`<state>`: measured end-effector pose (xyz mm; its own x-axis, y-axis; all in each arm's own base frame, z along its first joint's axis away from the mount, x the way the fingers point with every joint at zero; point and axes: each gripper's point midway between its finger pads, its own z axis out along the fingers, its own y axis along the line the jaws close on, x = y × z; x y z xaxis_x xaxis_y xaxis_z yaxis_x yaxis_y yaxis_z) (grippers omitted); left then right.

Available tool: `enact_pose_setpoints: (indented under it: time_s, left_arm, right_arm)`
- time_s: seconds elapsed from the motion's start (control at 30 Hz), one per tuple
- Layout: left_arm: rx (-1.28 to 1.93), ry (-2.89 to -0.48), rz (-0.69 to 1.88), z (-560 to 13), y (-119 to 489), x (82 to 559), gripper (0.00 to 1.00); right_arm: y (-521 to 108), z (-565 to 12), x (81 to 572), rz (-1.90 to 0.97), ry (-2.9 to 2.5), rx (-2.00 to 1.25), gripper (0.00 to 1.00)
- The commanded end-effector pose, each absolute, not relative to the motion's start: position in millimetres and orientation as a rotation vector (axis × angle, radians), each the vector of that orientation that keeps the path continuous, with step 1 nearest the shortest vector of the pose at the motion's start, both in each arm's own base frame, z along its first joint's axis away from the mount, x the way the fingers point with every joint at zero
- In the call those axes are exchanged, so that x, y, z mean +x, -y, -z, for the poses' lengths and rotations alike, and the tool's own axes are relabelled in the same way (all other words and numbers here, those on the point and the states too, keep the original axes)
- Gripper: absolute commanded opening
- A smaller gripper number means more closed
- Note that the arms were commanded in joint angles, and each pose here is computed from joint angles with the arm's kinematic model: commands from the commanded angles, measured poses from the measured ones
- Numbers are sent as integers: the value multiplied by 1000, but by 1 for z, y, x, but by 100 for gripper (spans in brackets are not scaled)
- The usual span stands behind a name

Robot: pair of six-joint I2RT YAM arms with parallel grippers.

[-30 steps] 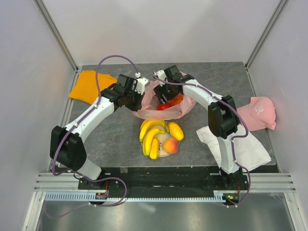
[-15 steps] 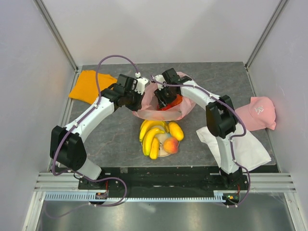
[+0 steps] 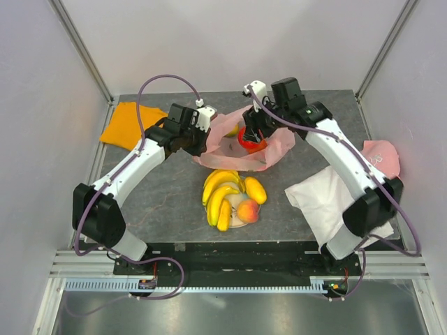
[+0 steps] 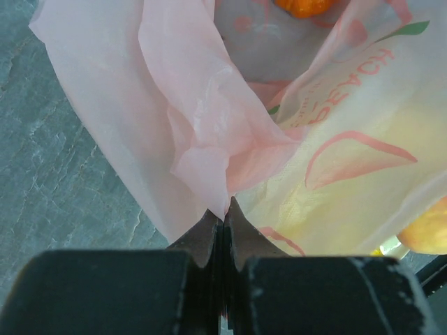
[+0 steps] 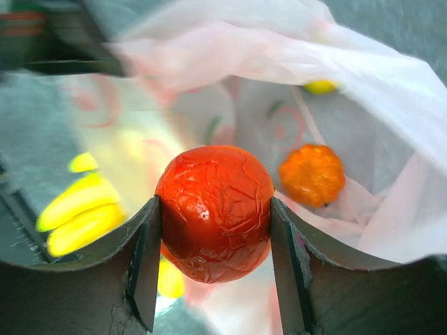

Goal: Take the fake fruits out of the plastic bag

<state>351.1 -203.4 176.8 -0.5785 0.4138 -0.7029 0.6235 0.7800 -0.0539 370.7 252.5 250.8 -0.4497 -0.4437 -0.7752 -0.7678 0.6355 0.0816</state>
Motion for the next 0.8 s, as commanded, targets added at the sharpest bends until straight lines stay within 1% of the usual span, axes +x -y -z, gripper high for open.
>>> enact_pose_setpoints:
  time_s: [0.0,0.07,0.23,0.33,0.57,0.77]
  left_arm:
    - [750,-2152,408,-212,211,365,2]
    - [755,-2142,409,-215,212,365,2]
    - [773,-2121,412,-220,213,365,2]
    - [782,-2113,407,-221,212,364,2]
    - [791,-2089,388,-226,206,357,2]
    - [800,-2081,387,-226,202,350,2]
  right_arm:
    - [-264,-263,315,-712,-2045,-1049,36]
    - [-274,-269,289,-762,-1993,-1126,36]
    - [-305,-235,214,-848,-1960,-1425,36]
    - [-316,-218,197,-850,-1942,-1511,36]
    - [-331,-174,206,-782,-1964,-1601,35]
    - [-327,-147,221,-677,-1994,-1633,34]
